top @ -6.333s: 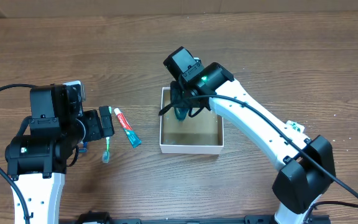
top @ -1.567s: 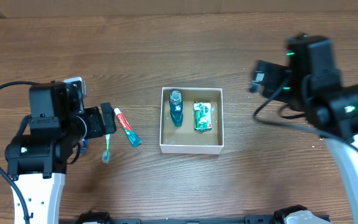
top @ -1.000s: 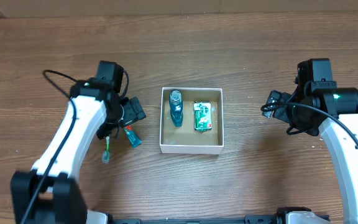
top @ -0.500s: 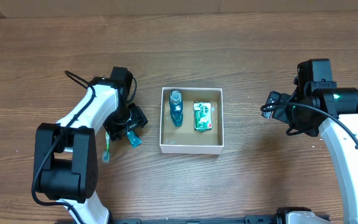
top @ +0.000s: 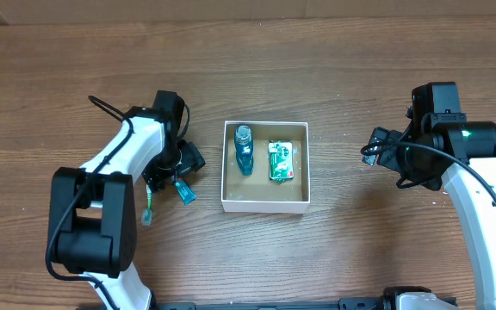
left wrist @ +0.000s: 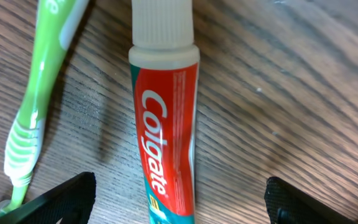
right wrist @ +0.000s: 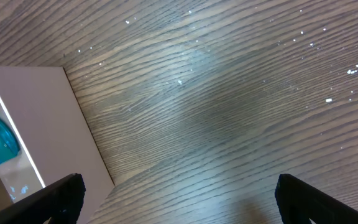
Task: Pack container
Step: 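Grasp the Colgate toothpaste tube with the left gripper, then lower the toothpaste tube into the front of the box, release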
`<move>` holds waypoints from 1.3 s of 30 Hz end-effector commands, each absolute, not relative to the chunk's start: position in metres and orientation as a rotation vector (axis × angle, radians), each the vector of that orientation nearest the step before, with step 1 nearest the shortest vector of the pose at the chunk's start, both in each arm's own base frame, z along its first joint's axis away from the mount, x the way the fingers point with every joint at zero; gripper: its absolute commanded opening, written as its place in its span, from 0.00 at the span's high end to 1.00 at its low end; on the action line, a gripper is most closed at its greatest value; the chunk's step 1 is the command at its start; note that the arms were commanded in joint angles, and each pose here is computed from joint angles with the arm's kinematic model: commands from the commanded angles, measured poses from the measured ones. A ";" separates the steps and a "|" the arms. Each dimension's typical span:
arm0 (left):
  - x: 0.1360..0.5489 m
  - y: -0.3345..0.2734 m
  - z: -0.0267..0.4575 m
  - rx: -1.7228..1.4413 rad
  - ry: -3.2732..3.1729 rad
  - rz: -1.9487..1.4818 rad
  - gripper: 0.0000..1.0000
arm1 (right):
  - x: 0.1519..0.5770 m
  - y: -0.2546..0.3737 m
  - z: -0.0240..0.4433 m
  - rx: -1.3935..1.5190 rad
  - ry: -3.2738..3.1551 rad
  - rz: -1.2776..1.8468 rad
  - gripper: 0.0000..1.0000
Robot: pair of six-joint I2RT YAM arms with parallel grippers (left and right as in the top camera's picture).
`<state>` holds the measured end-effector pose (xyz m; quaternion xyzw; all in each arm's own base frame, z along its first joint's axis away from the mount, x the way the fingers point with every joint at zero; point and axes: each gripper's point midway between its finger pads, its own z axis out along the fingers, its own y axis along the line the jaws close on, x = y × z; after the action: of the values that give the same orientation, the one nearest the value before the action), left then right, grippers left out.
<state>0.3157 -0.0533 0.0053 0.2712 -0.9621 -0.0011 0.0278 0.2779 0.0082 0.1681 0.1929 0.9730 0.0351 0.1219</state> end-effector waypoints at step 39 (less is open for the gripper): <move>0.291 -0.250 0.154 -1.369 -3.204 -0.037 0.96 | 0.282 -0.032 0.171 0.845 2.738 0.151 0.00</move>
<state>0.2858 -0.2390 0.1883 -0.3607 -0.9079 -0.0010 -0.2135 0.2818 -0.0325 0.1697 0.2859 0.9478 0.0488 0.1323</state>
